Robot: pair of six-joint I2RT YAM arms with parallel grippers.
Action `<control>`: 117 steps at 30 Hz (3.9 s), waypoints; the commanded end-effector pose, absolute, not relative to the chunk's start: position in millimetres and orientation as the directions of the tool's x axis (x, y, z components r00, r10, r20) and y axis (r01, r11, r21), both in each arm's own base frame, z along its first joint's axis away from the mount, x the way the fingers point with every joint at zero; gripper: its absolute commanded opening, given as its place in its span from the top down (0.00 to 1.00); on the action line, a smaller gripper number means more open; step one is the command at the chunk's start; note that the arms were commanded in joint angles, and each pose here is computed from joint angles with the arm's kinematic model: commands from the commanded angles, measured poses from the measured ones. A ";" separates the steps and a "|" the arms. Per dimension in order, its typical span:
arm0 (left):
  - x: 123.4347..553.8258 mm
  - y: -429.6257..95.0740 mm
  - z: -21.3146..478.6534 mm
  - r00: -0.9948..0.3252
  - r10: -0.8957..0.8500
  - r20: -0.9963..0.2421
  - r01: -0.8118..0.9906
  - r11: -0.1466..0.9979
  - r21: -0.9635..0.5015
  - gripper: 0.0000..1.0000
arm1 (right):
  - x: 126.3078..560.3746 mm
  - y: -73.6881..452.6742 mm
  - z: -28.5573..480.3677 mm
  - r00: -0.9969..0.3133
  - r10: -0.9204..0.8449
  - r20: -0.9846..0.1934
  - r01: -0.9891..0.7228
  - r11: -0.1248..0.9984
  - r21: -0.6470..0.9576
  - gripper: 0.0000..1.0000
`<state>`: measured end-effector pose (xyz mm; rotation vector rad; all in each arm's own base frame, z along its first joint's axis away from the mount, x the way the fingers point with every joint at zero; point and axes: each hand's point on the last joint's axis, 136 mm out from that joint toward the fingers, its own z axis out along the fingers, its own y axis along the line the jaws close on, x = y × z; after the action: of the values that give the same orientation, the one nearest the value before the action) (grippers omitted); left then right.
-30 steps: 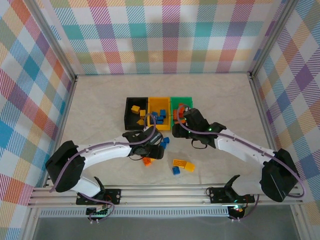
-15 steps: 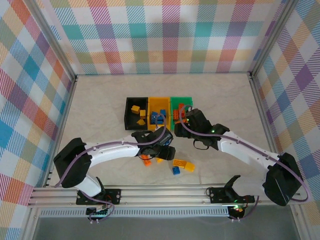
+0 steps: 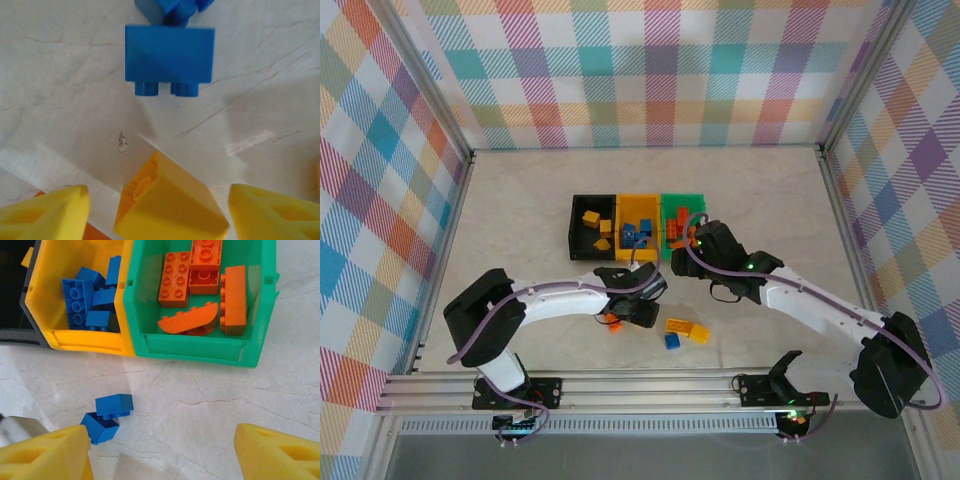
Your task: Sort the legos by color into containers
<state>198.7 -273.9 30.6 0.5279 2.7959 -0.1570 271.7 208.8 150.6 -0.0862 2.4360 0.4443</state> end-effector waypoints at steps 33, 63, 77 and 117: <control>401.2 -161.8 139.2 -0.768 0.008 -0.641 -0.061 0.995 0.085 0.64 | 266.6 192.3 154.4 -0.781 0.113 -0.615 -0.107 0.945 0.309 0.22; 224.7 -188.5 138.4 -0.857 -0.117 -0.502 0.090 0.925 -0.369 0.00 | 194.4 206.2 81.8 -0.945 -0.045 -0.325 -0.169 0.916 0.364 0.22; 183.0 -221.7 33.6 -0.933 0.104 -0.346 0.184 0.961 -0.208 0.15 | 190.8 196.2 82.6 -0.938 -0.037 -0.344 -0.160 0.928 0.337 0.22; 377.3 -375.9 141.5 -0.769 0.262 -0.583 0.378 0.922 -0.084 0.73 | 188.8 158.2 80.6 -0.906 0.064 -0.419 -0.059 0.960 0.274 0.21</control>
<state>366.3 -378.4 161.2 0.3800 2.4342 -0.3361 193.1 160.9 81.0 -0.0072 2.6674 0.3914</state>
